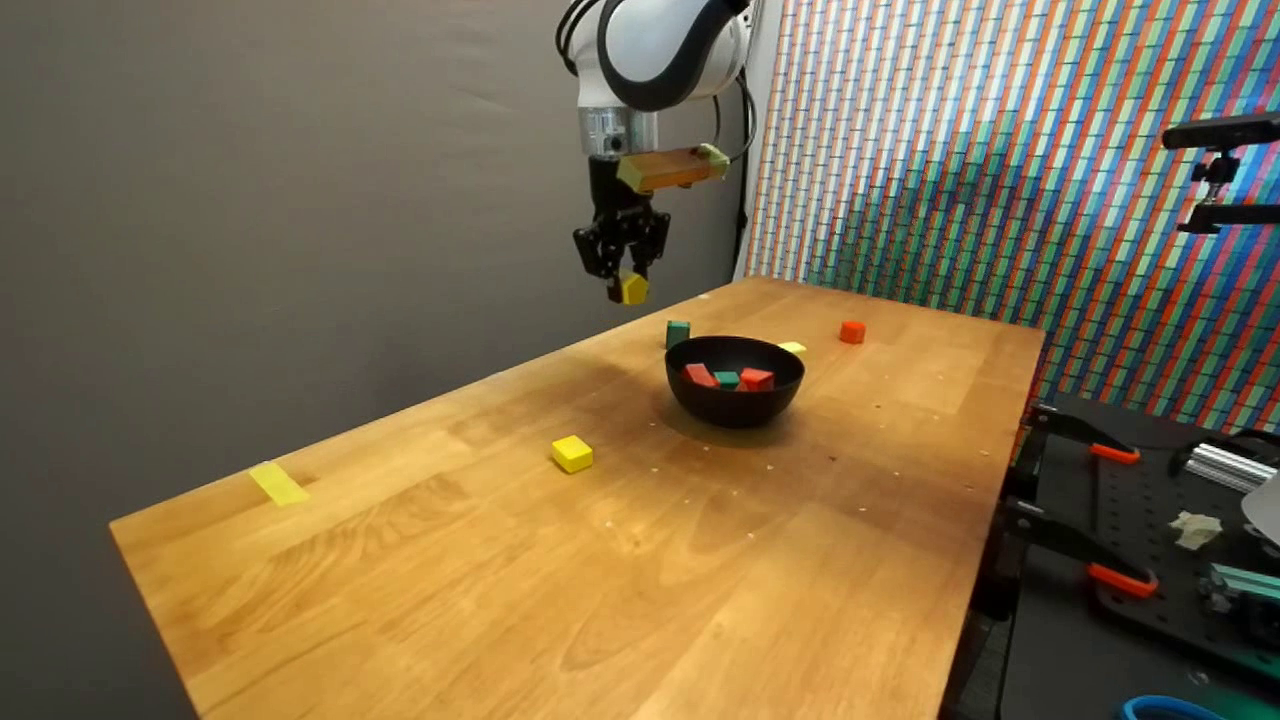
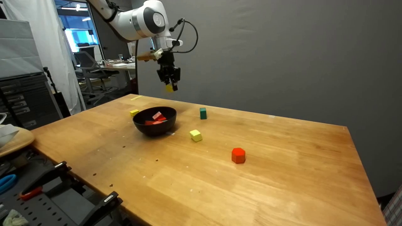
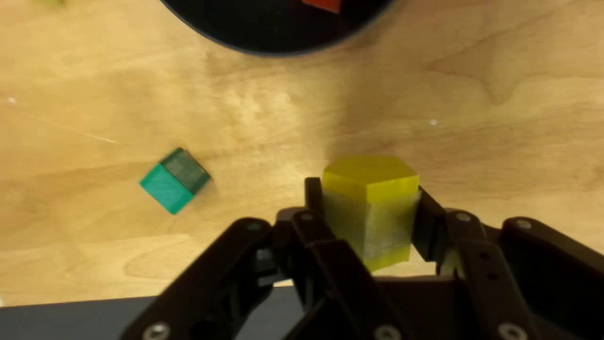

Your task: Put all the blocks on the table in the black bowl

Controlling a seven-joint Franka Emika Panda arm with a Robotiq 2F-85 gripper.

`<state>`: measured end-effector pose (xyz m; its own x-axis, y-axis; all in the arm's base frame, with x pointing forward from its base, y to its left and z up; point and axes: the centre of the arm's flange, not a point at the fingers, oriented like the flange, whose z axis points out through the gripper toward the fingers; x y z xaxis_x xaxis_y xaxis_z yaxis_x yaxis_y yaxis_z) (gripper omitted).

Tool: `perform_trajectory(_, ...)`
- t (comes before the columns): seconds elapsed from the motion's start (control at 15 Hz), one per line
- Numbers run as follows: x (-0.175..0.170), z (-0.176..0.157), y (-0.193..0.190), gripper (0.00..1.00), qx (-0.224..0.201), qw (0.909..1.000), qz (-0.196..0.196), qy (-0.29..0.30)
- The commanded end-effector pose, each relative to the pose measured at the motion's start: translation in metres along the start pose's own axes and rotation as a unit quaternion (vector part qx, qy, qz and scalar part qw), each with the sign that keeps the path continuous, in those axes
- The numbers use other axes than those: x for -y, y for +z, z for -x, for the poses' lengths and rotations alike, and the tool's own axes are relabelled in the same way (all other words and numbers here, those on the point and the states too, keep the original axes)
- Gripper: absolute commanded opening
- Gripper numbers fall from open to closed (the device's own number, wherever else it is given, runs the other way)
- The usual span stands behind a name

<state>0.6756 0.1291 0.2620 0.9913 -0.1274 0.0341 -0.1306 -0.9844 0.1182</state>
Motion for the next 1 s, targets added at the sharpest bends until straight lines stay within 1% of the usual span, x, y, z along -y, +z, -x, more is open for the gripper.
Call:
perform_trajectory(0.0, -0.057, 0.071, -0.001, 0.19, 0.078, 0.9962, 0.001, 0.039)
perform_trajectory(0.07, -0.069, 0.086, 0.007, 0.19, 0.1, 0.9936, 0.006, 0.051)
perform_trajectory(0.13, -0.08, 0.101, 0.014, 0.19, 0.121, 0.9913, -0.009, 0.051)
perform_trajectory(0.27, -0.094, 0.12, 0.027, 0.19, 0.146, 0.987, -0.008, 0.069)
perform_trajectory(0.33, -0.1, 0.126, 0.032, 0.36, 0.14, 0.9866, 0.001, 0.084)
perform_trajectory(0.4, -0.105, 0.131, 0.035, 0.69, 0.132, 0.987, 0.0, 0.092)
perform_trajectory(0.47, -0.11, 0.135, 0.035, 0.69, 0.117, 0.9877, -0.001, 0.103)
perform_trajectory(0.67, -0.12, 0.139, 0.03, 0.9, 0.065, 0.9866, -0.028, 0.147)
perform_trajectory(0.73, -0.122, 0.141, 0.027, 0.99, 0.054, 0.9853, -0.039, 0.157)
perform_trajectory(0.8, -0.125, 0.141, 0.024, 1.0, 0.036, 0.9836, -0.04, 0.172)
perform_trajectory(0.93, -0.133, 0.136, 0.018, 1.0, -0.014, 0.9798, -0.032, 0.197)
